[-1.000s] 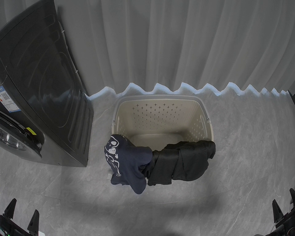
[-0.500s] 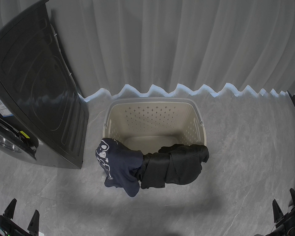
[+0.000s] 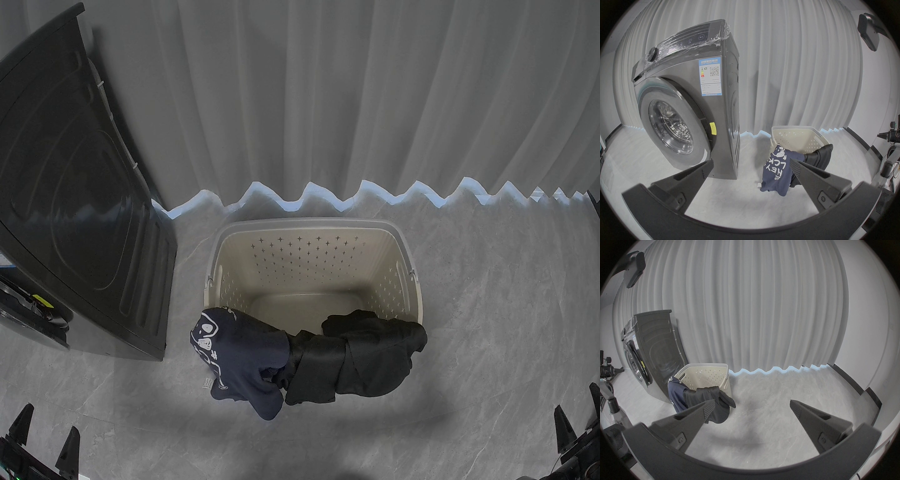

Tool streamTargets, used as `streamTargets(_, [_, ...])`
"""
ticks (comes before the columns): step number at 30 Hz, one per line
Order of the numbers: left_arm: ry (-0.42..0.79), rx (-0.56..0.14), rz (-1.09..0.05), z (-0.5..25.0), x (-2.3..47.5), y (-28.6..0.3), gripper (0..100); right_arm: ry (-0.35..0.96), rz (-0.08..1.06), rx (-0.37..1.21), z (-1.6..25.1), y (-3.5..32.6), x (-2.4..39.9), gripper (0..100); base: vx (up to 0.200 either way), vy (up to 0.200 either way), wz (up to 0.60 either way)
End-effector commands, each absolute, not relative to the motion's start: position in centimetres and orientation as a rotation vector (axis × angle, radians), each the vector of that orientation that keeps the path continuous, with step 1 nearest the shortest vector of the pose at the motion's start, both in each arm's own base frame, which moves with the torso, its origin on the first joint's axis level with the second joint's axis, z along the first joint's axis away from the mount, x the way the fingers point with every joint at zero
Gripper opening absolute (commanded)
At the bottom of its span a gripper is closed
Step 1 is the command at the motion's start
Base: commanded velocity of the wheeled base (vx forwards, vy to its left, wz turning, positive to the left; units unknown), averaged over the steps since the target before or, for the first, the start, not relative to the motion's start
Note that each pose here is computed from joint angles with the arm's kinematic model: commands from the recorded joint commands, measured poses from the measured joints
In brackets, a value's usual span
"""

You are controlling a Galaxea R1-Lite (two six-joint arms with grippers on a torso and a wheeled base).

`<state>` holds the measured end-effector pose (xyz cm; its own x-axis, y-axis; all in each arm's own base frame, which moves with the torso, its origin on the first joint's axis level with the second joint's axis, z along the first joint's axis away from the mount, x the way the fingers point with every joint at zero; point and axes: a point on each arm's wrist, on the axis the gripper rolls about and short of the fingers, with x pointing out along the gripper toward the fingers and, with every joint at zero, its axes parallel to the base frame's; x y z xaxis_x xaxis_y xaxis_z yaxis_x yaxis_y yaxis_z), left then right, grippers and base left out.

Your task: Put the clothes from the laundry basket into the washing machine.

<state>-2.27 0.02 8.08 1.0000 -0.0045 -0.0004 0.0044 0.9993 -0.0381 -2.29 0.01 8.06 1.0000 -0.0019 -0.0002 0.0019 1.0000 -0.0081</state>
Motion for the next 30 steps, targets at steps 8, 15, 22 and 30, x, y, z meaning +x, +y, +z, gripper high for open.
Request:
streamTargets(8, [0.003, -0.038, -0.005, 7.6, -2.26, 0.02, 100, 0.0, -0.002, -0.009, 7.57, 0.01, -2.29, 100, 0.15, 0.0, 0.0])
streamTargets(15, [0.003, -0.037, -0.005, 7.6, -2.26, 0.02, 100, 0.0, -0.002, -0.008, 7.57, 0.01, -2.29, 100, 0.143, 0.0, 0.0])
streamTargets(22, [0.003, -0.038, -0.005, 7.6, -2.26, 0.02, 100, 0.0, -0.002, -0.008, 7.57, 0.01, -2.29, 100, 0.029, 0.0, 0.0])
streamTargets(30, [0.003, -0.041, -0.003, 7.6, -2.26, 0.02, 100, 0.0, -0.002, -0.008, 7.57, 0.01, -2.29, 100, 0.0, -0.15, 0.0])
